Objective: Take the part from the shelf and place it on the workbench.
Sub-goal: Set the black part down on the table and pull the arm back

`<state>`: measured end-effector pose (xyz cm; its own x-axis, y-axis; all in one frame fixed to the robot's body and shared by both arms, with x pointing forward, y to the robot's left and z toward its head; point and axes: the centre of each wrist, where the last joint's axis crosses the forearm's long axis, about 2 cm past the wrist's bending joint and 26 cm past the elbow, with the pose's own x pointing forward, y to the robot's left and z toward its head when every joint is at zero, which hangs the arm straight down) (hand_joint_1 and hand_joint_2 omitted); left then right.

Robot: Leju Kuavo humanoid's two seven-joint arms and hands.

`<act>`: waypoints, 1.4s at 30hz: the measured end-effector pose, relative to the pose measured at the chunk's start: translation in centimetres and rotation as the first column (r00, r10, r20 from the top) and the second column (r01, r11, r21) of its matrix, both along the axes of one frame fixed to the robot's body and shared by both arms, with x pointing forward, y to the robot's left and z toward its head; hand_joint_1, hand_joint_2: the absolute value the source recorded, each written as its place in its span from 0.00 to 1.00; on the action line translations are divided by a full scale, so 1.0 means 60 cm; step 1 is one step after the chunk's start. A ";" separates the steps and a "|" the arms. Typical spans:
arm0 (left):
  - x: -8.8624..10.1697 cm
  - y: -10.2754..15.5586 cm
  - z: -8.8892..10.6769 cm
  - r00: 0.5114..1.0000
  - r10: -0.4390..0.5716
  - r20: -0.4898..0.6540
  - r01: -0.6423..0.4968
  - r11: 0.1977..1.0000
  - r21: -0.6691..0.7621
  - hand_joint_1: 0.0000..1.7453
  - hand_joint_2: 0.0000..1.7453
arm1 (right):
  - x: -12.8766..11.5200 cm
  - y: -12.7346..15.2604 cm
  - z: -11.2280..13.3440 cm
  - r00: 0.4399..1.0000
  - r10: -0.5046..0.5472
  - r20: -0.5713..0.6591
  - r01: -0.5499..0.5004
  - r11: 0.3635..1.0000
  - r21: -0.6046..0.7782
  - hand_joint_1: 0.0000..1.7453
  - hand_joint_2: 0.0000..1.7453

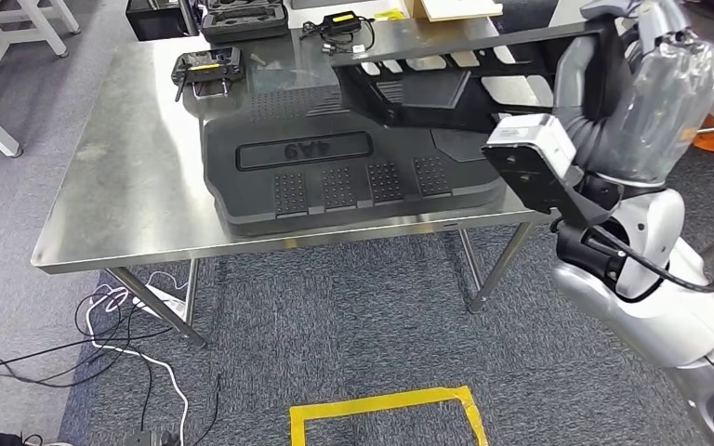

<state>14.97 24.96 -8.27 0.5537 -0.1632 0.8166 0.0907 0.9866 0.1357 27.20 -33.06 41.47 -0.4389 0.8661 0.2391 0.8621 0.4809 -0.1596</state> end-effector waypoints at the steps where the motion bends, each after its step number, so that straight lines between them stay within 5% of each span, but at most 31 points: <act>1: 0.000 0.000 0.000 1.000 0.000 0.000 0.000 1.000 0.000 0.00 0.00 | 0.000 0.000 0.000 1.000 0.000 -0.002 0.000 1.000 0.000 1.00 1.00; 42: 0.007 -0.004 0.003 1.000 -0.008 0.011 0.008 1.000 -0.004 0.00 0.00 | 0.002 -0.003 0.007 1.000 -0.017 0.004 0.017 1.000 -0.007 1.00 1.00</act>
